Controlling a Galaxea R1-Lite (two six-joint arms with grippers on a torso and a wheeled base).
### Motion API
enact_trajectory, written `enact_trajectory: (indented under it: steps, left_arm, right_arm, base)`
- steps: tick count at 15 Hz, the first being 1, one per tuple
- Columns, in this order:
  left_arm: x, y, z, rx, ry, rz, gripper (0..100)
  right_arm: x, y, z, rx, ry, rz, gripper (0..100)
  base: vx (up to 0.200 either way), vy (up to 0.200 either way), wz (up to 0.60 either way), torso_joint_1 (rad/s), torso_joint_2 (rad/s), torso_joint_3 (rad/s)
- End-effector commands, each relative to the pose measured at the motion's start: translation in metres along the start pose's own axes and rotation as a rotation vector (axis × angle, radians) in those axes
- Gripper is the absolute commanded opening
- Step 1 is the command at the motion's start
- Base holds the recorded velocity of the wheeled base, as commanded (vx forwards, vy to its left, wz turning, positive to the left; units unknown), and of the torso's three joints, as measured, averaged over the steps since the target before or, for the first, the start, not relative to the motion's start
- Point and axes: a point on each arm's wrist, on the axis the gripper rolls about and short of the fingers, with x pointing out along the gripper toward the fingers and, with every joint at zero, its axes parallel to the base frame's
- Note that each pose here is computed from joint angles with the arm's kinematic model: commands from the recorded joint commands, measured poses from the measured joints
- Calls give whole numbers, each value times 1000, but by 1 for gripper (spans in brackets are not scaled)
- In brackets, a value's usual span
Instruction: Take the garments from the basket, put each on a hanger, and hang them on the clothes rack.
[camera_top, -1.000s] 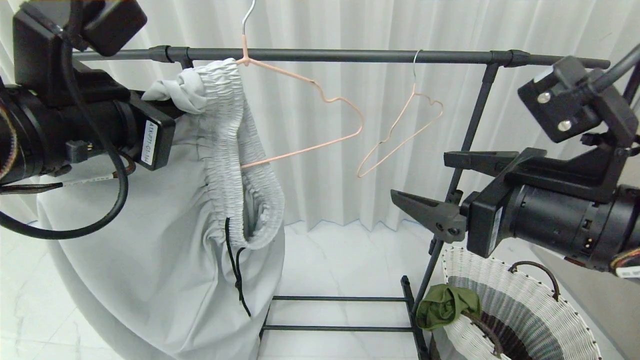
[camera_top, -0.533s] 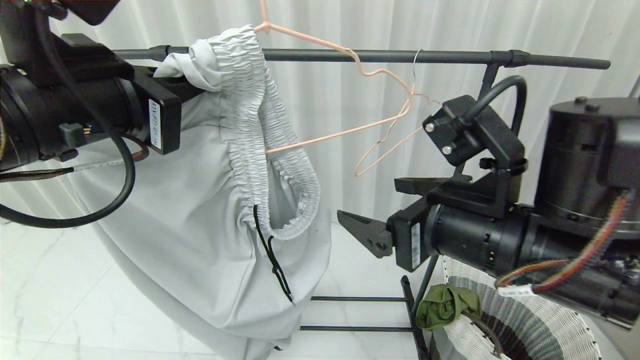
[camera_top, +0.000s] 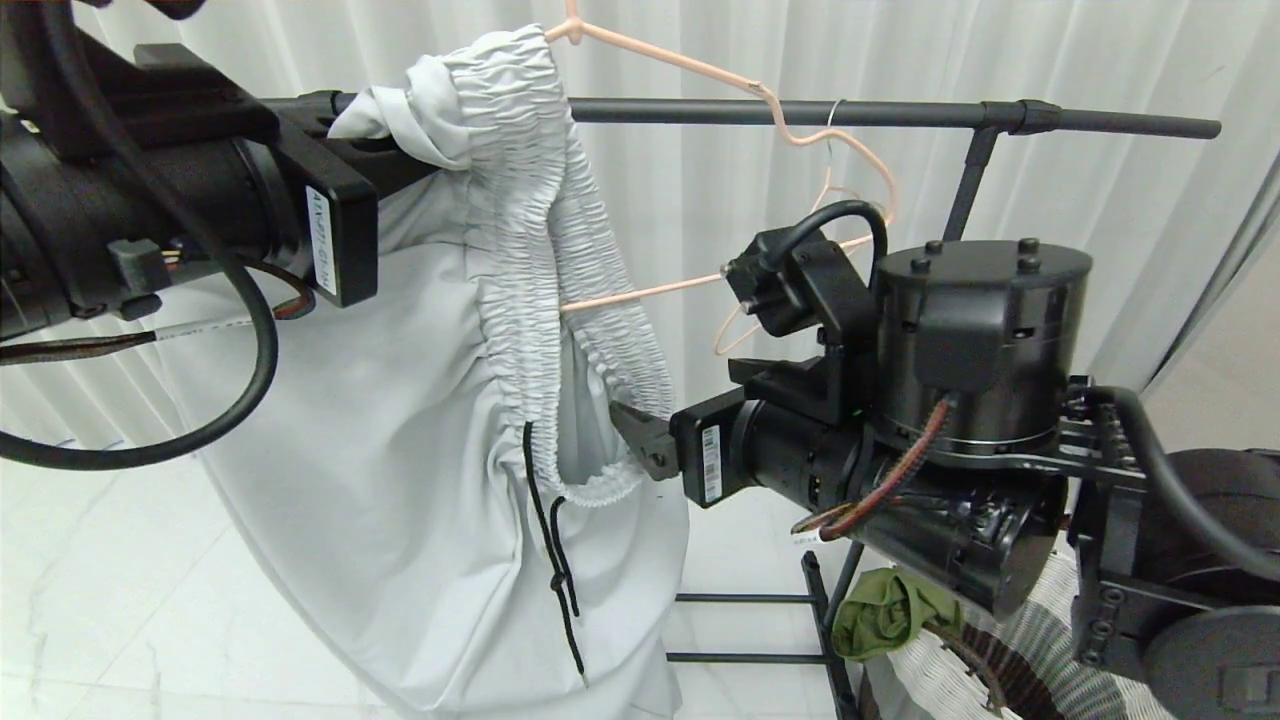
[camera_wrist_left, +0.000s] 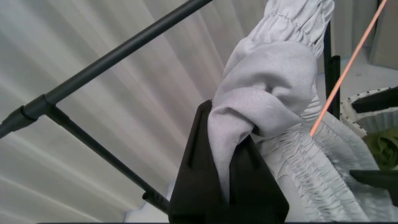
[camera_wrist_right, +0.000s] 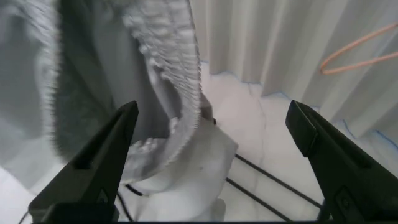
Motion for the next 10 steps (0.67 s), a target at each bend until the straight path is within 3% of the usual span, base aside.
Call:
enact_trajectory:
  steps: [1, 2, 6, 10]
  left_arm:
    - [-1, -1, 1, 0, -6, -3, 0]
    - [-1, -1, 1, 0, -4, -5, 0]
    - [0, -2, -1, 4, 2, -4, 0]
    - [-1, 2, -7, 13, 26, 17, 0]
  right_arm:
    - [6, -1, -7, -3, 21, -16, 100]
    - [7, -2, -9, -2, 24, -37, 0]
    - [7, -9, -10, -3, 24, -94, 0]
    - [9, -50, 4, 14, -16, -228, 0]
  base:
    - [0, 0, 0, 0, 0, 0]
    - [0, 0, 0, 0, 0, 0]
    - [0, 0, 0, 0, 0, 0]
    - [0, 0, 0, 0, 0, 0]
